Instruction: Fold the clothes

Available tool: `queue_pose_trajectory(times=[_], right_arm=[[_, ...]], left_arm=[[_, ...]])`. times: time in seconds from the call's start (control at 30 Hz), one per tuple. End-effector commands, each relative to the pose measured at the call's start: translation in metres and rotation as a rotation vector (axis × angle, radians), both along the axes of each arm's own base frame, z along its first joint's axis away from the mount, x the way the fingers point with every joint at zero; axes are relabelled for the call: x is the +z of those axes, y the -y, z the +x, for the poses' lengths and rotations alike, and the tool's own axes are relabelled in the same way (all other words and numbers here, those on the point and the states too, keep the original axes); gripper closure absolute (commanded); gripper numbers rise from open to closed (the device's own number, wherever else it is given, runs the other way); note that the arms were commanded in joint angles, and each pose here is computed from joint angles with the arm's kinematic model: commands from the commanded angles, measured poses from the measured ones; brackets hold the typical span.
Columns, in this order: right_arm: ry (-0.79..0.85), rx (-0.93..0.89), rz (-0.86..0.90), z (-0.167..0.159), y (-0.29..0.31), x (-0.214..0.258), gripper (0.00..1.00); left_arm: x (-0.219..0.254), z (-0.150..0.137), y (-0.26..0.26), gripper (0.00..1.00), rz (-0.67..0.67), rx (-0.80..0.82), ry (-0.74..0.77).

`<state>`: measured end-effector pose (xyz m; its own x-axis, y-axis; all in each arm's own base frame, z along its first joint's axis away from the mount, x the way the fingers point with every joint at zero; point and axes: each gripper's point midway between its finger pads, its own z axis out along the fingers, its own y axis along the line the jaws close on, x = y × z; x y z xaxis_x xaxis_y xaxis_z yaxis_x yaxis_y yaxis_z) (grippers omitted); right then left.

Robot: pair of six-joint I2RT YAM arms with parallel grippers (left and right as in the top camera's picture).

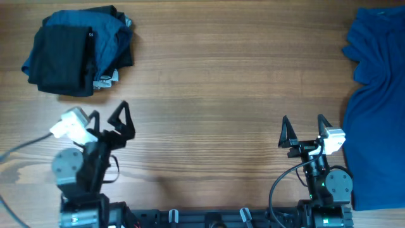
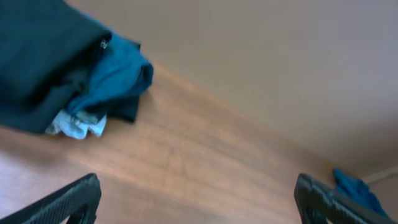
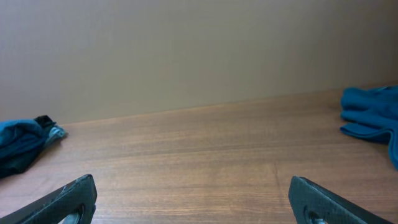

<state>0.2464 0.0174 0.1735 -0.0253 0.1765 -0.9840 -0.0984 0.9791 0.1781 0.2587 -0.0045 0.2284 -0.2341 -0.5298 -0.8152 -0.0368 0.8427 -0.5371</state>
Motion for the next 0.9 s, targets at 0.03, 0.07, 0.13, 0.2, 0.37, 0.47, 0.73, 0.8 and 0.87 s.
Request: queue_pose_trajectory(times=[0.03,0.07,0.13,0.2,0.37,0.47,0.73,0.8,0.87], right_arm=[[0.012,-0.013,0.005,0.000,0.002,0.003,0.00],[0.012,-0.013,0.005,0.000,0.002,0.003,0.00],[0.012,-0.013,0.005,0.000,0.002,0.003,0.00],[0.012,-0.013,0.005,0.000,0.002,0.003,0.00],[0.012,-0.013,0.006,0.000,0.002,0.003,0.00],[0.012,-0.013,0.005,0.000,0.002,0.003,0.00],[0.012,-0.013,0.005,0.000,0.002,0.003,0.00],[0.012,-0.013,0.005,0.000,0.002,0.003,0.00],[0.012,-0.013,0.005,0.000,0.002,0.003,0.00]], left_arm=[[-0.029,-0.003,-0.001,0.00,0.029,0.010,0.115],[-0.033,-0.004,-0.001,0.00,0.031,0.010,0.122],[-0.039,-0.007,-0.004,0.00,0.036,0.028,0.140],[-0.042,-0.008,-0.004,0.00,0.036,0.029,0.141],[-0.057,-0.008,-0.004,0.00,0.034,0.028,0.121],[-0.060,-0.008,-0.005,0.00,0.038,0.035,0.120],[-0.063,-0.011,-0.010,0.00,0.052,0.082,0.156],[-0.064,-0.012,-0.014,0.00,0.058,0.114,0.168],[-0.066,-0.013,-0.020,0.00,0.062,0.148,0.167]])
